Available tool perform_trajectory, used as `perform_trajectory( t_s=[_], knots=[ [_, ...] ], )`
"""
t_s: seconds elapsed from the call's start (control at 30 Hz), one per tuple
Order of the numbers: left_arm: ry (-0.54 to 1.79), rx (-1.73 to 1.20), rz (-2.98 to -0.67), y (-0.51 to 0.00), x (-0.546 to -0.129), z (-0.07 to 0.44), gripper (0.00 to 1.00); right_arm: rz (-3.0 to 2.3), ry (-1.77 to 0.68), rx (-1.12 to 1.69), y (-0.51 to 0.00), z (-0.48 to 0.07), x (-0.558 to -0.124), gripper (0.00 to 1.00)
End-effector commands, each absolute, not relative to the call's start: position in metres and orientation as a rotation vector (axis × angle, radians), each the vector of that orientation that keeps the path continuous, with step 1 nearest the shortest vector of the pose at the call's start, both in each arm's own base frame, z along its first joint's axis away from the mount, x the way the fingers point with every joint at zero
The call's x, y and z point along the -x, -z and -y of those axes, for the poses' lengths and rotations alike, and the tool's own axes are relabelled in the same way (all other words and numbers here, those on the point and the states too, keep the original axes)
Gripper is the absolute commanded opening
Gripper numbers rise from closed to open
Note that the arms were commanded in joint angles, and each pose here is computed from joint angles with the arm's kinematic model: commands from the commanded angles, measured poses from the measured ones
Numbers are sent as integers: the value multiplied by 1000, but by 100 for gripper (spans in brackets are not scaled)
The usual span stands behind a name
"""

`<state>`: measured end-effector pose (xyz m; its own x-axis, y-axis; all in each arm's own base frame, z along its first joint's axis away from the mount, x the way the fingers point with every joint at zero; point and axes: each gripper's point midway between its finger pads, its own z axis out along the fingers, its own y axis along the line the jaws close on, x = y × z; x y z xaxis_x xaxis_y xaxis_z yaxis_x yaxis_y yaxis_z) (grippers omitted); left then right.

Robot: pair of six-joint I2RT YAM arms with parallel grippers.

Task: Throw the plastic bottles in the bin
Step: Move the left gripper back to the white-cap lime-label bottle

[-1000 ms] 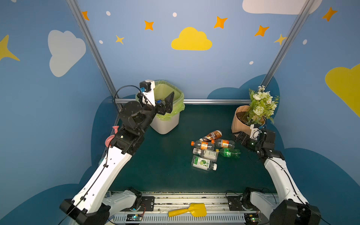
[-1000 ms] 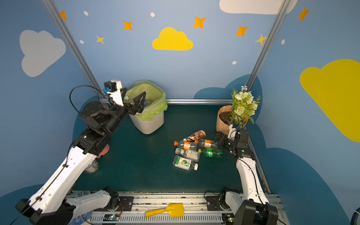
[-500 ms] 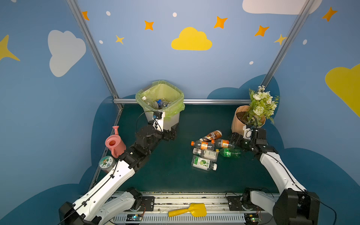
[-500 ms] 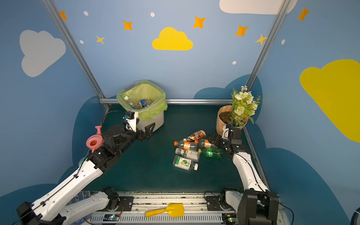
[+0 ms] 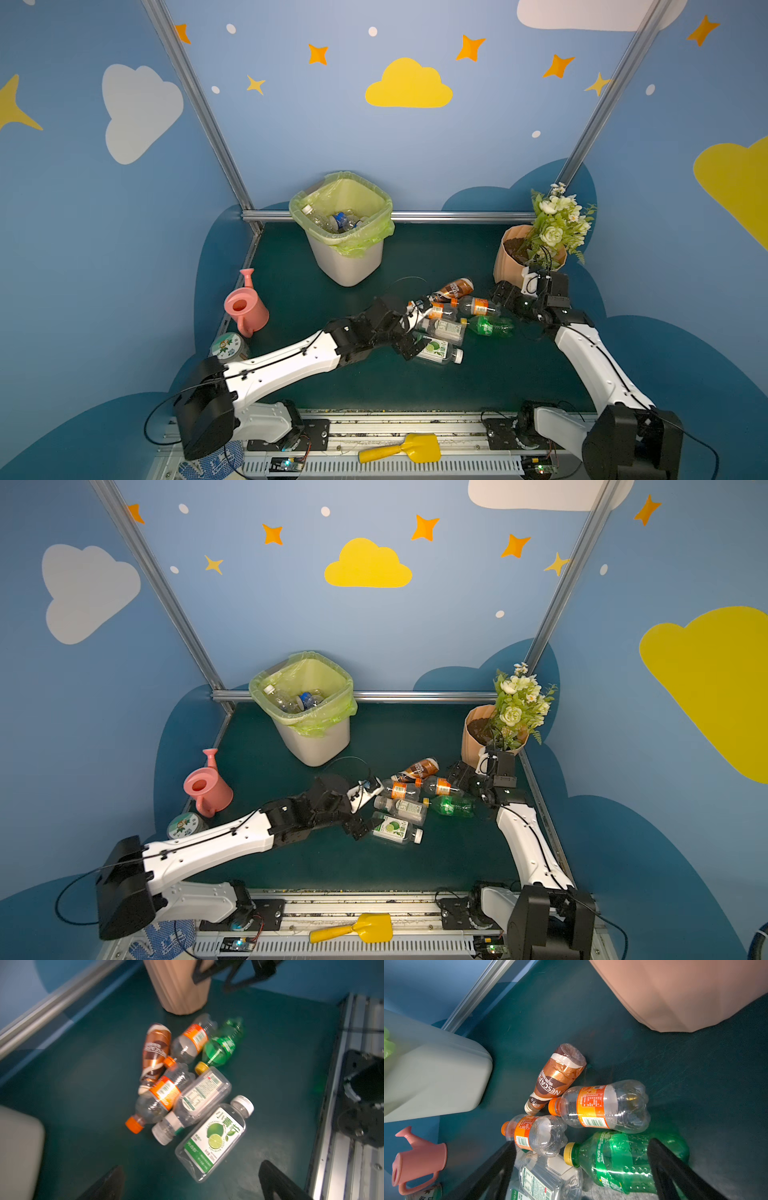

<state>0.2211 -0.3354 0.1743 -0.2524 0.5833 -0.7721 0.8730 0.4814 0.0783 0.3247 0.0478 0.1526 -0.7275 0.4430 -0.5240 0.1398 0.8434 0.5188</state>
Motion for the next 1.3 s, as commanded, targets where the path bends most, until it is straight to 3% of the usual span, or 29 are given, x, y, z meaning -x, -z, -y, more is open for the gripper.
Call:
perform_trajectory(
  t_s=[0.0, 0.27, 0.6, 0.97, 1.27],
  knots=[
    [499, -1405, -1932, -163, -201, 352, 99, -2333, -578, -424, -164, -45, -326, 97],
    [465, -1636, -2014, -115, -192, 368, 95, -2332, -562, -428, -163, -43, -324, 97],
    [372, -1709, -2067, -79, -205, 376, 93, -2336, -550, -427, -160, -40, -322, 97],
    [301, -1742, -2090, -55, -215, 380, 92, -2343, -547, -435, -156, -38, -319, 97],
    [406, -1786, -2183, -52, -188, 374, 84, -2340, -539, -446, -154, -35, -316, 97]
  ],
)
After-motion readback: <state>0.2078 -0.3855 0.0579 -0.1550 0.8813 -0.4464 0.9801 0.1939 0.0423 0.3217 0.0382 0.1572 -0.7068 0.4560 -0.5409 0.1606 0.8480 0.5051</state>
